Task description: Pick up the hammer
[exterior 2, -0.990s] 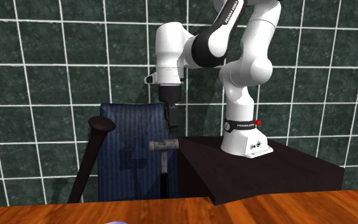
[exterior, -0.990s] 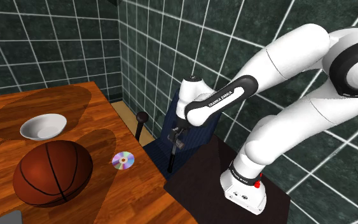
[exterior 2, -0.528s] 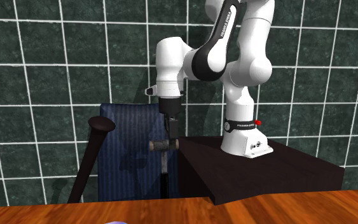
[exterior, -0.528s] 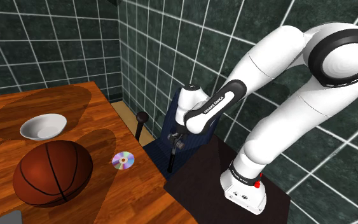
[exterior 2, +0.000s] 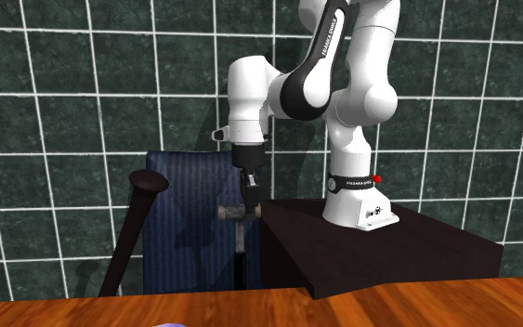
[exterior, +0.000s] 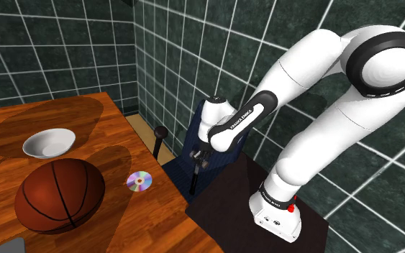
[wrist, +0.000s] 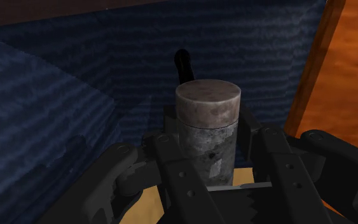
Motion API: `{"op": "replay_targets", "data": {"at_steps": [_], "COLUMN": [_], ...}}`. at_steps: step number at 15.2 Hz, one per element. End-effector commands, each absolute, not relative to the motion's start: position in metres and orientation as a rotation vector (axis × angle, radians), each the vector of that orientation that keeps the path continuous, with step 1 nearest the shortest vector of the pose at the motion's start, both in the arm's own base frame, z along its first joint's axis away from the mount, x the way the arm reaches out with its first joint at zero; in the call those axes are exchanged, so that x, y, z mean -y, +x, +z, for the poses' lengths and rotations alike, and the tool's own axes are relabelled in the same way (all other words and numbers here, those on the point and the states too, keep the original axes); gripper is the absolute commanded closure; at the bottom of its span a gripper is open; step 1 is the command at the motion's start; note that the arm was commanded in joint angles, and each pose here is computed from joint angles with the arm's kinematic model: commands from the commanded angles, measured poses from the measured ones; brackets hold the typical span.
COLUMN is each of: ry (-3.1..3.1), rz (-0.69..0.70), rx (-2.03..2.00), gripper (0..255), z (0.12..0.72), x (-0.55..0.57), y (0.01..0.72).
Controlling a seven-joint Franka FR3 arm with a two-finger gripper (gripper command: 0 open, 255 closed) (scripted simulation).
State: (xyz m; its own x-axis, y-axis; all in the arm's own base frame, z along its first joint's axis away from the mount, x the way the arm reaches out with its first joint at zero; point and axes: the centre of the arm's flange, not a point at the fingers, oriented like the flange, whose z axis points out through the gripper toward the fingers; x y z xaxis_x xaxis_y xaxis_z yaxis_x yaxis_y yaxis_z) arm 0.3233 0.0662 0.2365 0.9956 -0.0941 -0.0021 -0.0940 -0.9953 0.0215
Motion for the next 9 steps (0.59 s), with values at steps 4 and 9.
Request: {"op": "replay_targets", "data": {"at_steps": [4, 9], "ry": [3.117, 3.117], "rz": [-0.006, -0.006], "rx": [0.147, 0.147], "gripper": [255, 255], "z": [0.242, 0.268], "x": [-0.066, -0.066], "y": [0.324, 0.324]}}
